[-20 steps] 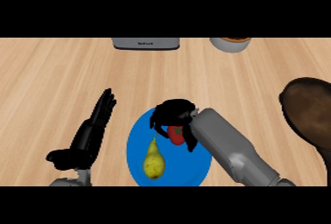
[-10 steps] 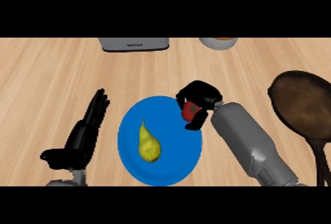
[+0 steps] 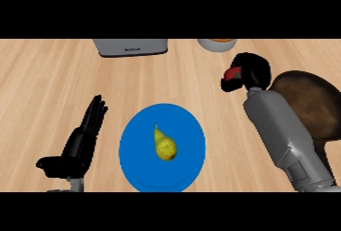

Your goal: Pick the tomato from the plate and place it in the pan

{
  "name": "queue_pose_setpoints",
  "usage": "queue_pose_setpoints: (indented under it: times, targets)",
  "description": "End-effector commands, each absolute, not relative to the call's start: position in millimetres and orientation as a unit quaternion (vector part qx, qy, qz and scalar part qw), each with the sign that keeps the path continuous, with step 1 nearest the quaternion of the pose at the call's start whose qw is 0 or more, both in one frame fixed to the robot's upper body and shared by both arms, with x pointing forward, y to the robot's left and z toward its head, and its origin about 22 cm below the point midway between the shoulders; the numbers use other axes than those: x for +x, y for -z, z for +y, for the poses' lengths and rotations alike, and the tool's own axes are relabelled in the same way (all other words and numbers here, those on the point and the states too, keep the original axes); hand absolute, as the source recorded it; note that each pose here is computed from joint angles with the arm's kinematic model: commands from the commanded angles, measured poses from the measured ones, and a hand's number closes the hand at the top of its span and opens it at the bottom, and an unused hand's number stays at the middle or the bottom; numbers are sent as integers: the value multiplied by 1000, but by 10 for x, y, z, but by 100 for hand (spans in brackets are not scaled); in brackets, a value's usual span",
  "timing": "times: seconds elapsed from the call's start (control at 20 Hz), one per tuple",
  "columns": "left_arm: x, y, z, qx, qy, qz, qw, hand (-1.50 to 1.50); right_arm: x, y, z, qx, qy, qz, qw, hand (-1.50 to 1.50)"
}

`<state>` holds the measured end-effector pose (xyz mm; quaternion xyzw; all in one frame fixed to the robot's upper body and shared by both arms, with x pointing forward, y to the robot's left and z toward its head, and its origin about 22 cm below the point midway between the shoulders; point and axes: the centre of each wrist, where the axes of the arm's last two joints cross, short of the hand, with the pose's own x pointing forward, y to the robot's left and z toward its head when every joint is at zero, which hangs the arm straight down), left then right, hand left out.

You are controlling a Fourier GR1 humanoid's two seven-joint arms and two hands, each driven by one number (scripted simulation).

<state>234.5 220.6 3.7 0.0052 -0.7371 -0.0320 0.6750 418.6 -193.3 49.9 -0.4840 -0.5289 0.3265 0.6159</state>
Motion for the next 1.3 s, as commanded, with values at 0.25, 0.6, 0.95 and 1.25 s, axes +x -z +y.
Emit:
queue_pose_setpoints:
  times: [0.25,0.6,0.95,1.25]
  targets:
    - [2309,3,2164,-1,43,-739,673,0,4140,-981,-1466,-594,-55,-502,626,150]
    - [2418,-144,2168,-23,51,-742,668,0,3770,-917,-2264,-626,35,-479,615,150]
    - [2522,-166,2091,-30,54,-746,663,0,3527,-625,-2970,-714,39,-433,550,150]
    - [2280,38,2172,-34,57,-751,657,0,3376,-501,-3807,-753,99,-418,499,150]
